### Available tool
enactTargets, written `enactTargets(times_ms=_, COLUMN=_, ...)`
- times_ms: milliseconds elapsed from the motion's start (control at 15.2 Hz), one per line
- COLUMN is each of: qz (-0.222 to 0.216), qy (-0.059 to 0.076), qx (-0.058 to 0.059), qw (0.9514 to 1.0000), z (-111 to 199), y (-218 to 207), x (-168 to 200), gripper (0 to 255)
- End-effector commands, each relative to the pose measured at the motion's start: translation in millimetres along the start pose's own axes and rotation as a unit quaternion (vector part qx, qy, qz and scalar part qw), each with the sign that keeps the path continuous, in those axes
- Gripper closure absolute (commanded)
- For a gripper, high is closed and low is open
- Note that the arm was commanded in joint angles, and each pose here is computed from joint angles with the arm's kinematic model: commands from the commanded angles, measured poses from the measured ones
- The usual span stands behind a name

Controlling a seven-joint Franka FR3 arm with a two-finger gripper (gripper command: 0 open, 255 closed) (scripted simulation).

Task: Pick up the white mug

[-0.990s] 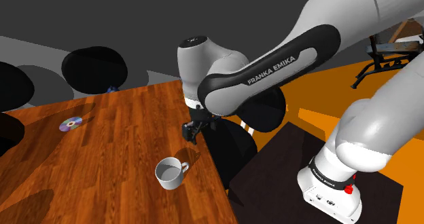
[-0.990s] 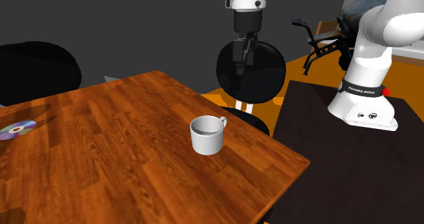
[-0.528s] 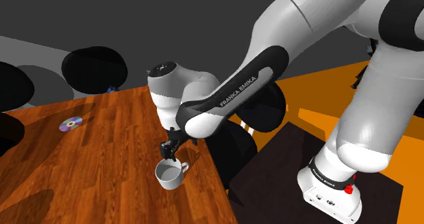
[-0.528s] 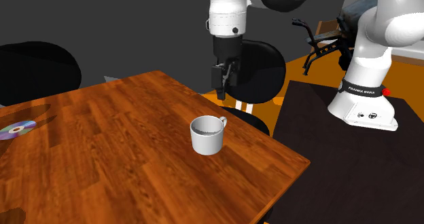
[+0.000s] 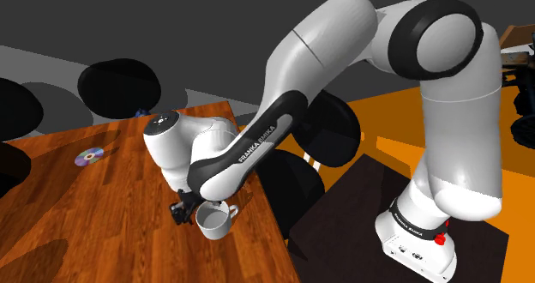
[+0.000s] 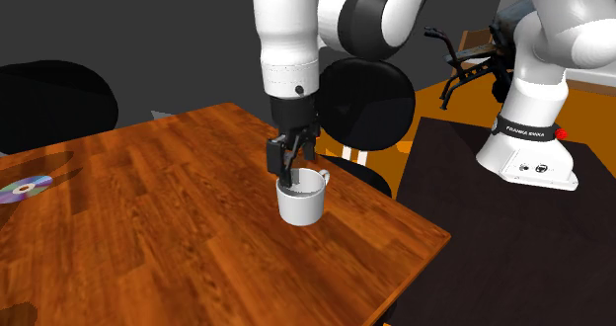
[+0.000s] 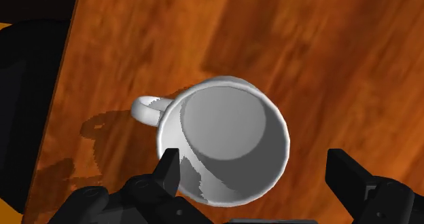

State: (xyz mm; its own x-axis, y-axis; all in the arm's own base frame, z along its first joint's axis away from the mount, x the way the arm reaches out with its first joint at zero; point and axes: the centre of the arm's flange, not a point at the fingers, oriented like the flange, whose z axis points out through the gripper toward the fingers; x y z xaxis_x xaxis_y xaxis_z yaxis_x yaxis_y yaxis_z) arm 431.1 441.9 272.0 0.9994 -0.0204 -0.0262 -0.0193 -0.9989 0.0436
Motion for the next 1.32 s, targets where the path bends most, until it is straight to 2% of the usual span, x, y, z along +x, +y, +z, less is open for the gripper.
enactTargets(times_ms=0, qz=0.001, qy=0.001, qx=-0.002, qw=1.0000, z=16.1, y=-22.5, x=4.3, gripper=0)
enactTargets(times_ms=660, qz=0.001, qy=0.001, qx=-0.002, qw=1.0000, z=59.8, y=-30.5, x=7.4, gripper=0)
enactTargets(times_ms=726, qz=0.001, qy=0.001, qx=-0.002, qw=1.0000, z=59.9, y=-29.7, x=7.2, gripper=255)
enactTargets(times_ms=1254, qz=0.001, qy=0.001, qx=-0.002, qw=1.0000, z=59.8, y=-29.7, x=7.6, gripper=255)
